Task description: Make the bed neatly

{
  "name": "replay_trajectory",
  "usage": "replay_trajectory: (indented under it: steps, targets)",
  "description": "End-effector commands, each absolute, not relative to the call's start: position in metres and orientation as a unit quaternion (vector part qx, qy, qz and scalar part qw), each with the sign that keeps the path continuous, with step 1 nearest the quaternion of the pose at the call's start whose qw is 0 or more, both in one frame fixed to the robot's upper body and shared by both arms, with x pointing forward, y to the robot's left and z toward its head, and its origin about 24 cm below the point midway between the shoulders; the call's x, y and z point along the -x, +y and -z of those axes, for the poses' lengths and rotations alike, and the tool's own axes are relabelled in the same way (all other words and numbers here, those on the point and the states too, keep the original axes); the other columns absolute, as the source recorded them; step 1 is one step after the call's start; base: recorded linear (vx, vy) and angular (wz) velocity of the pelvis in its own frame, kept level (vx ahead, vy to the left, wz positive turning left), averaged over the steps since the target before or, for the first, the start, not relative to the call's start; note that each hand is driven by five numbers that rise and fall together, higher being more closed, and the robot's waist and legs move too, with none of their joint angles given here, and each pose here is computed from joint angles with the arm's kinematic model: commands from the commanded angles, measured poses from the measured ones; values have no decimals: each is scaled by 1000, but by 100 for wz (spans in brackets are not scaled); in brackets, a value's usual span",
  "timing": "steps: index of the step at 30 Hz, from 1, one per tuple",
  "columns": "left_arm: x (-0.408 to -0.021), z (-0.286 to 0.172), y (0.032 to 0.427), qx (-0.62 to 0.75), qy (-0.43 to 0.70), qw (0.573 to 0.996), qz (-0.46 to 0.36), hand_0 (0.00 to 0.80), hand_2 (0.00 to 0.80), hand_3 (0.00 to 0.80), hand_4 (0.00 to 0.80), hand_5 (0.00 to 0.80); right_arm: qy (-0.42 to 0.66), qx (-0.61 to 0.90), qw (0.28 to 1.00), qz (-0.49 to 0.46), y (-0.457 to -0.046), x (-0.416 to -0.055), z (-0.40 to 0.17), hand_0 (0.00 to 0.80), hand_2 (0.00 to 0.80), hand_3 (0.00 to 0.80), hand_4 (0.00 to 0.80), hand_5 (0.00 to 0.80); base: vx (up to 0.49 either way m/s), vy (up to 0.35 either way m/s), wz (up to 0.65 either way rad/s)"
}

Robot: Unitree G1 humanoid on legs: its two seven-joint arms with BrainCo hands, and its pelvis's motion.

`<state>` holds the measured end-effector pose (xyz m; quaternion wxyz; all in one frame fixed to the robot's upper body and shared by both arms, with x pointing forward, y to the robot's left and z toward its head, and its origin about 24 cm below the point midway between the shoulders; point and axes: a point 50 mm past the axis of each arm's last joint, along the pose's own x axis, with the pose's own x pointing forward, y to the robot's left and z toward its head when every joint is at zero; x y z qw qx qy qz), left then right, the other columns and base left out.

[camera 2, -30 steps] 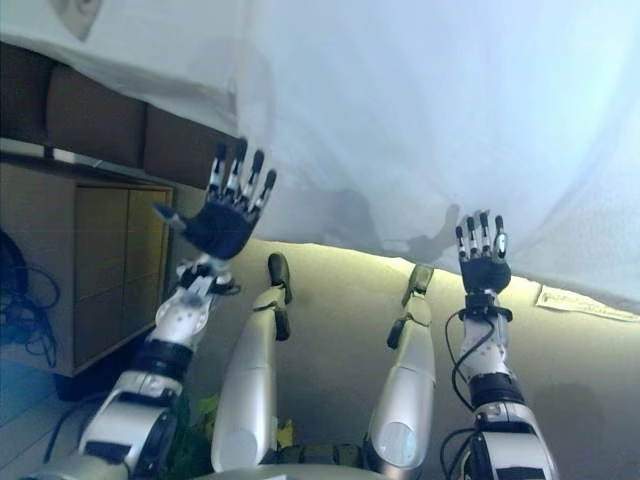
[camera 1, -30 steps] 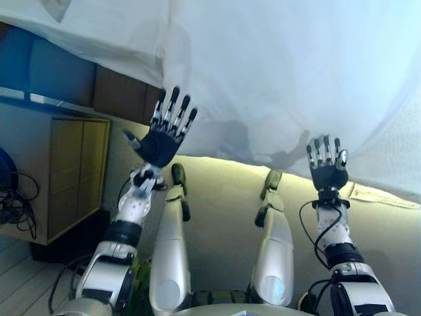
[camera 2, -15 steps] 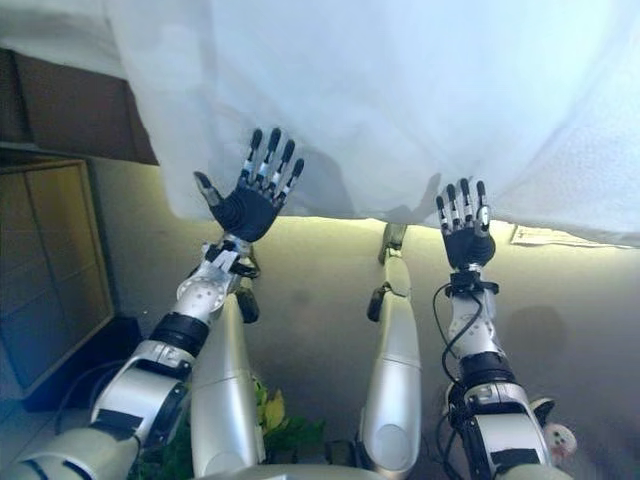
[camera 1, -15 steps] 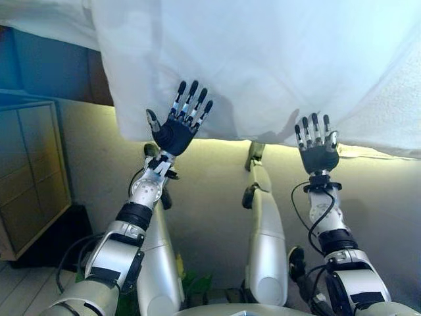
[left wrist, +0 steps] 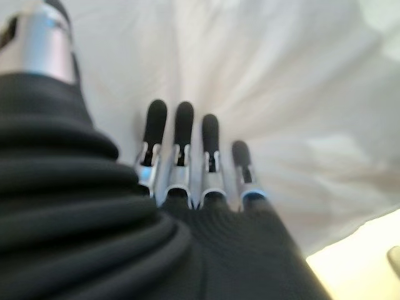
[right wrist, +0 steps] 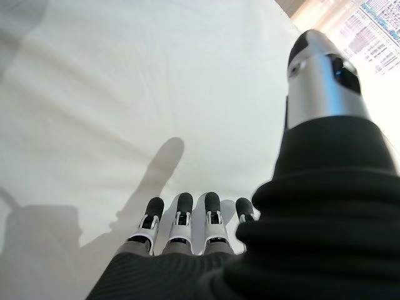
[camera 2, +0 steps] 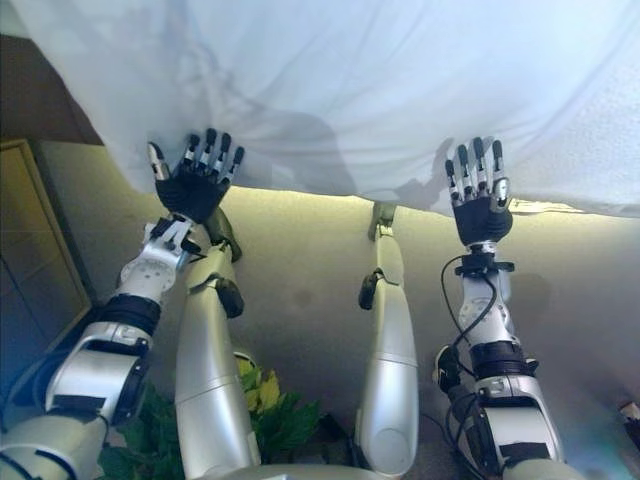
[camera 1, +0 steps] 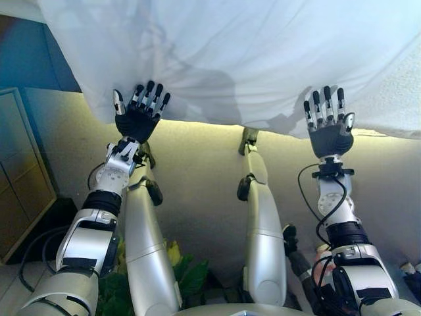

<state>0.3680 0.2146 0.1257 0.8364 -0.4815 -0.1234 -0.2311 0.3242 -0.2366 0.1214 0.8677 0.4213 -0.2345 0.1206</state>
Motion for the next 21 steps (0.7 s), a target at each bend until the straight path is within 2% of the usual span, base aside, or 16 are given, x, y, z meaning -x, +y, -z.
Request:
replay_trajectory:
  steps: [1, 2, 4, 9, 16, 21]
  targets:
    - [-361, -129, 263, 516, -187, 830, 100, 0, 0, 0, 0, 0, -280, -376, 877, -109, -266, -306, -140, 0, 0, 0, 0, 0, 70, 7, 0]
    - [-359, -125, 275, 533, -188, 824, 41, 0, 0, 0, 0, 0, -280, -377, 877, -105, -267, -305, -140, 0, 0, 0, 0, 0, 0, 0, 0]
    - [-357, -123, 289, 549, -183, 815, -15, 0, 0, 0, 0, 0, -281, -379, 876, -100, -269, -305, -140, 0, 0, 0, 0, 0, -4, -2, 2]
    - [-348, -108, 309, 567, -161, 802, -93, 0, 0, 0, 0, 0, -287, -387, 872, -89, -274, -304, -140, 0, 0, 0, 0, 0, -12, -11, 9]
    - [-331, -81, 338, 577, -104, 760, -280, 0, 0, 0, 0, 0, -292, -397, 867, -72, -282, -302, -142, 0, 0, 0, 0, 0, -4, -21, 15]
    - [-330, -83, 347, 572, -96, 754, -310, 0, 0, 0, 0, 0, -283, -412, 863, -70, -283, -303, -138, 0, 0, 0, 0, 0, -17, -13, 2]
